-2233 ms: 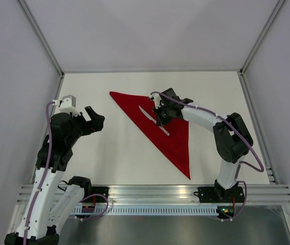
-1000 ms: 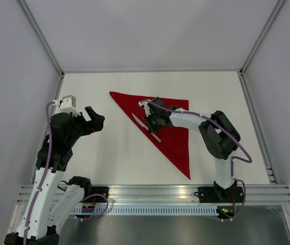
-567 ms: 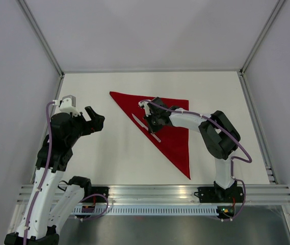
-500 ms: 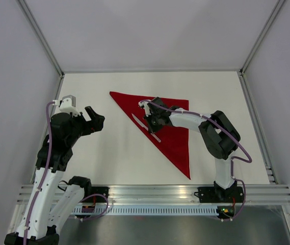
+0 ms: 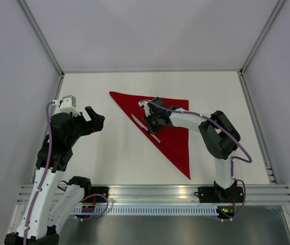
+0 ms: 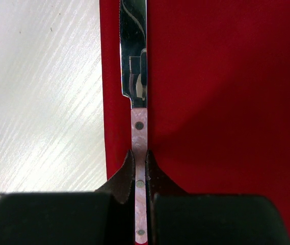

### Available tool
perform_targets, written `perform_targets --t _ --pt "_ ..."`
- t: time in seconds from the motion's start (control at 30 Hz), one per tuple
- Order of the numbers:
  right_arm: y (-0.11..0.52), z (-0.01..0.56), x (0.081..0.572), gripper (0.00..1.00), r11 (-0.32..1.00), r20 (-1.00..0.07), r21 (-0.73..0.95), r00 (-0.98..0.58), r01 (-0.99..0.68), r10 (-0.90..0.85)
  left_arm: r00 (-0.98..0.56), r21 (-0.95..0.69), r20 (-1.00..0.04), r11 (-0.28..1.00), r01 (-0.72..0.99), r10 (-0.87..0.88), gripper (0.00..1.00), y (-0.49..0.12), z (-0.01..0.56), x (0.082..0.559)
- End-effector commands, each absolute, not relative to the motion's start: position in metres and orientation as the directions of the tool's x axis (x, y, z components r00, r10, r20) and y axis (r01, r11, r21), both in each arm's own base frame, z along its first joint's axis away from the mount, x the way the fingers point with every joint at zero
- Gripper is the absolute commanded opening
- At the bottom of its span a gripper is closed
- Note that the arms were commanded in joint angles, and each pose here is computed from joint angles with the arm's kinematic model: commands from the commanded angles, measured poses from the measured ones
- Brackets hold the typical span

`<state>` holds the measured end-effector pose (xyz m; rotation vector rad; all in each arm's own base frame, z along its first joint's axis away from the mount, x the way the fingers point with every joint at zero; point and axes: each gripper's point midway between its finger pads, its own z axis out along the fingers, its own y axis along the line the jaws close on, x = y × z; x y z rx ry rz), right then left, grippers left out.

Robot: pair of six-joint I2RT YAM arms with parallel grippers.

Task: Fold the napkin, place the utensils inside, and roll it up
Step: Place the utensil onto the napkin

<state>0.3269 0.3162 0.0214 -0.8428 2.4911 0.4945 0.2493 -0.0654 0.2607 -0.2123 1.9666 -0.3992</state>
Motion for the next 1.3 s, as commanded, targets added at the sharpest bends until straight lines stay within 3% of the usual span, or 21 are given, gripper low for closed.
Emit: perform_targets --t 0.0,0.7,0.8,0.9,1.03,1.27 --pt "0.327 0.032 0.332 0.01 0.751 -0.551 0.205 -0.708 -0.627 -0.441 -0.415 -0.338 -0.867 0.937 0.085 -0.276 1.00 -0.069 0.262 0.251" --pt "0.323 0.035 0.328 0.00 0.763 -0.540 0.232 -0.732 -0.603 -0.414 -0.419 -0.339 -0.865 0.937 0.085 -0.275 1.00 -0.069 0.261 0.251" --pt "0.323 0.037 0.329 0.09 0.761 -0.542 0.242 -0.735 -0.602 -0.408 -0.421 -0.339 -0.865 0.937 0.087 -0.274 1.00 -0.070 0.260 0.251" --pt "0.323 0.044 0.329 0.26 0.757 -0.553 0.247 -0.730 -0.605 -0.403 -0.423 -0.337 -0.864 0.937 0.085 -0.272 1.00 -0.070 0.259 0.252" --pt "0.325 0.055 0.327 0.37 0.746 -0.568 0.258 -0.721 -0.614 -0.396 -0.431 -0.333 -0.862 0.939 0.084 -0.267 1.00 -0.070 0.258 0.253" --pt "0.326 0.092 0.337 0.39 0.732 -0.620 0.256 -0.689 -0.631 -0.376 -0.438 -0.349 -0.859 0.929 0.124 -0.264 1.00 -0.078 0.270 0.258"
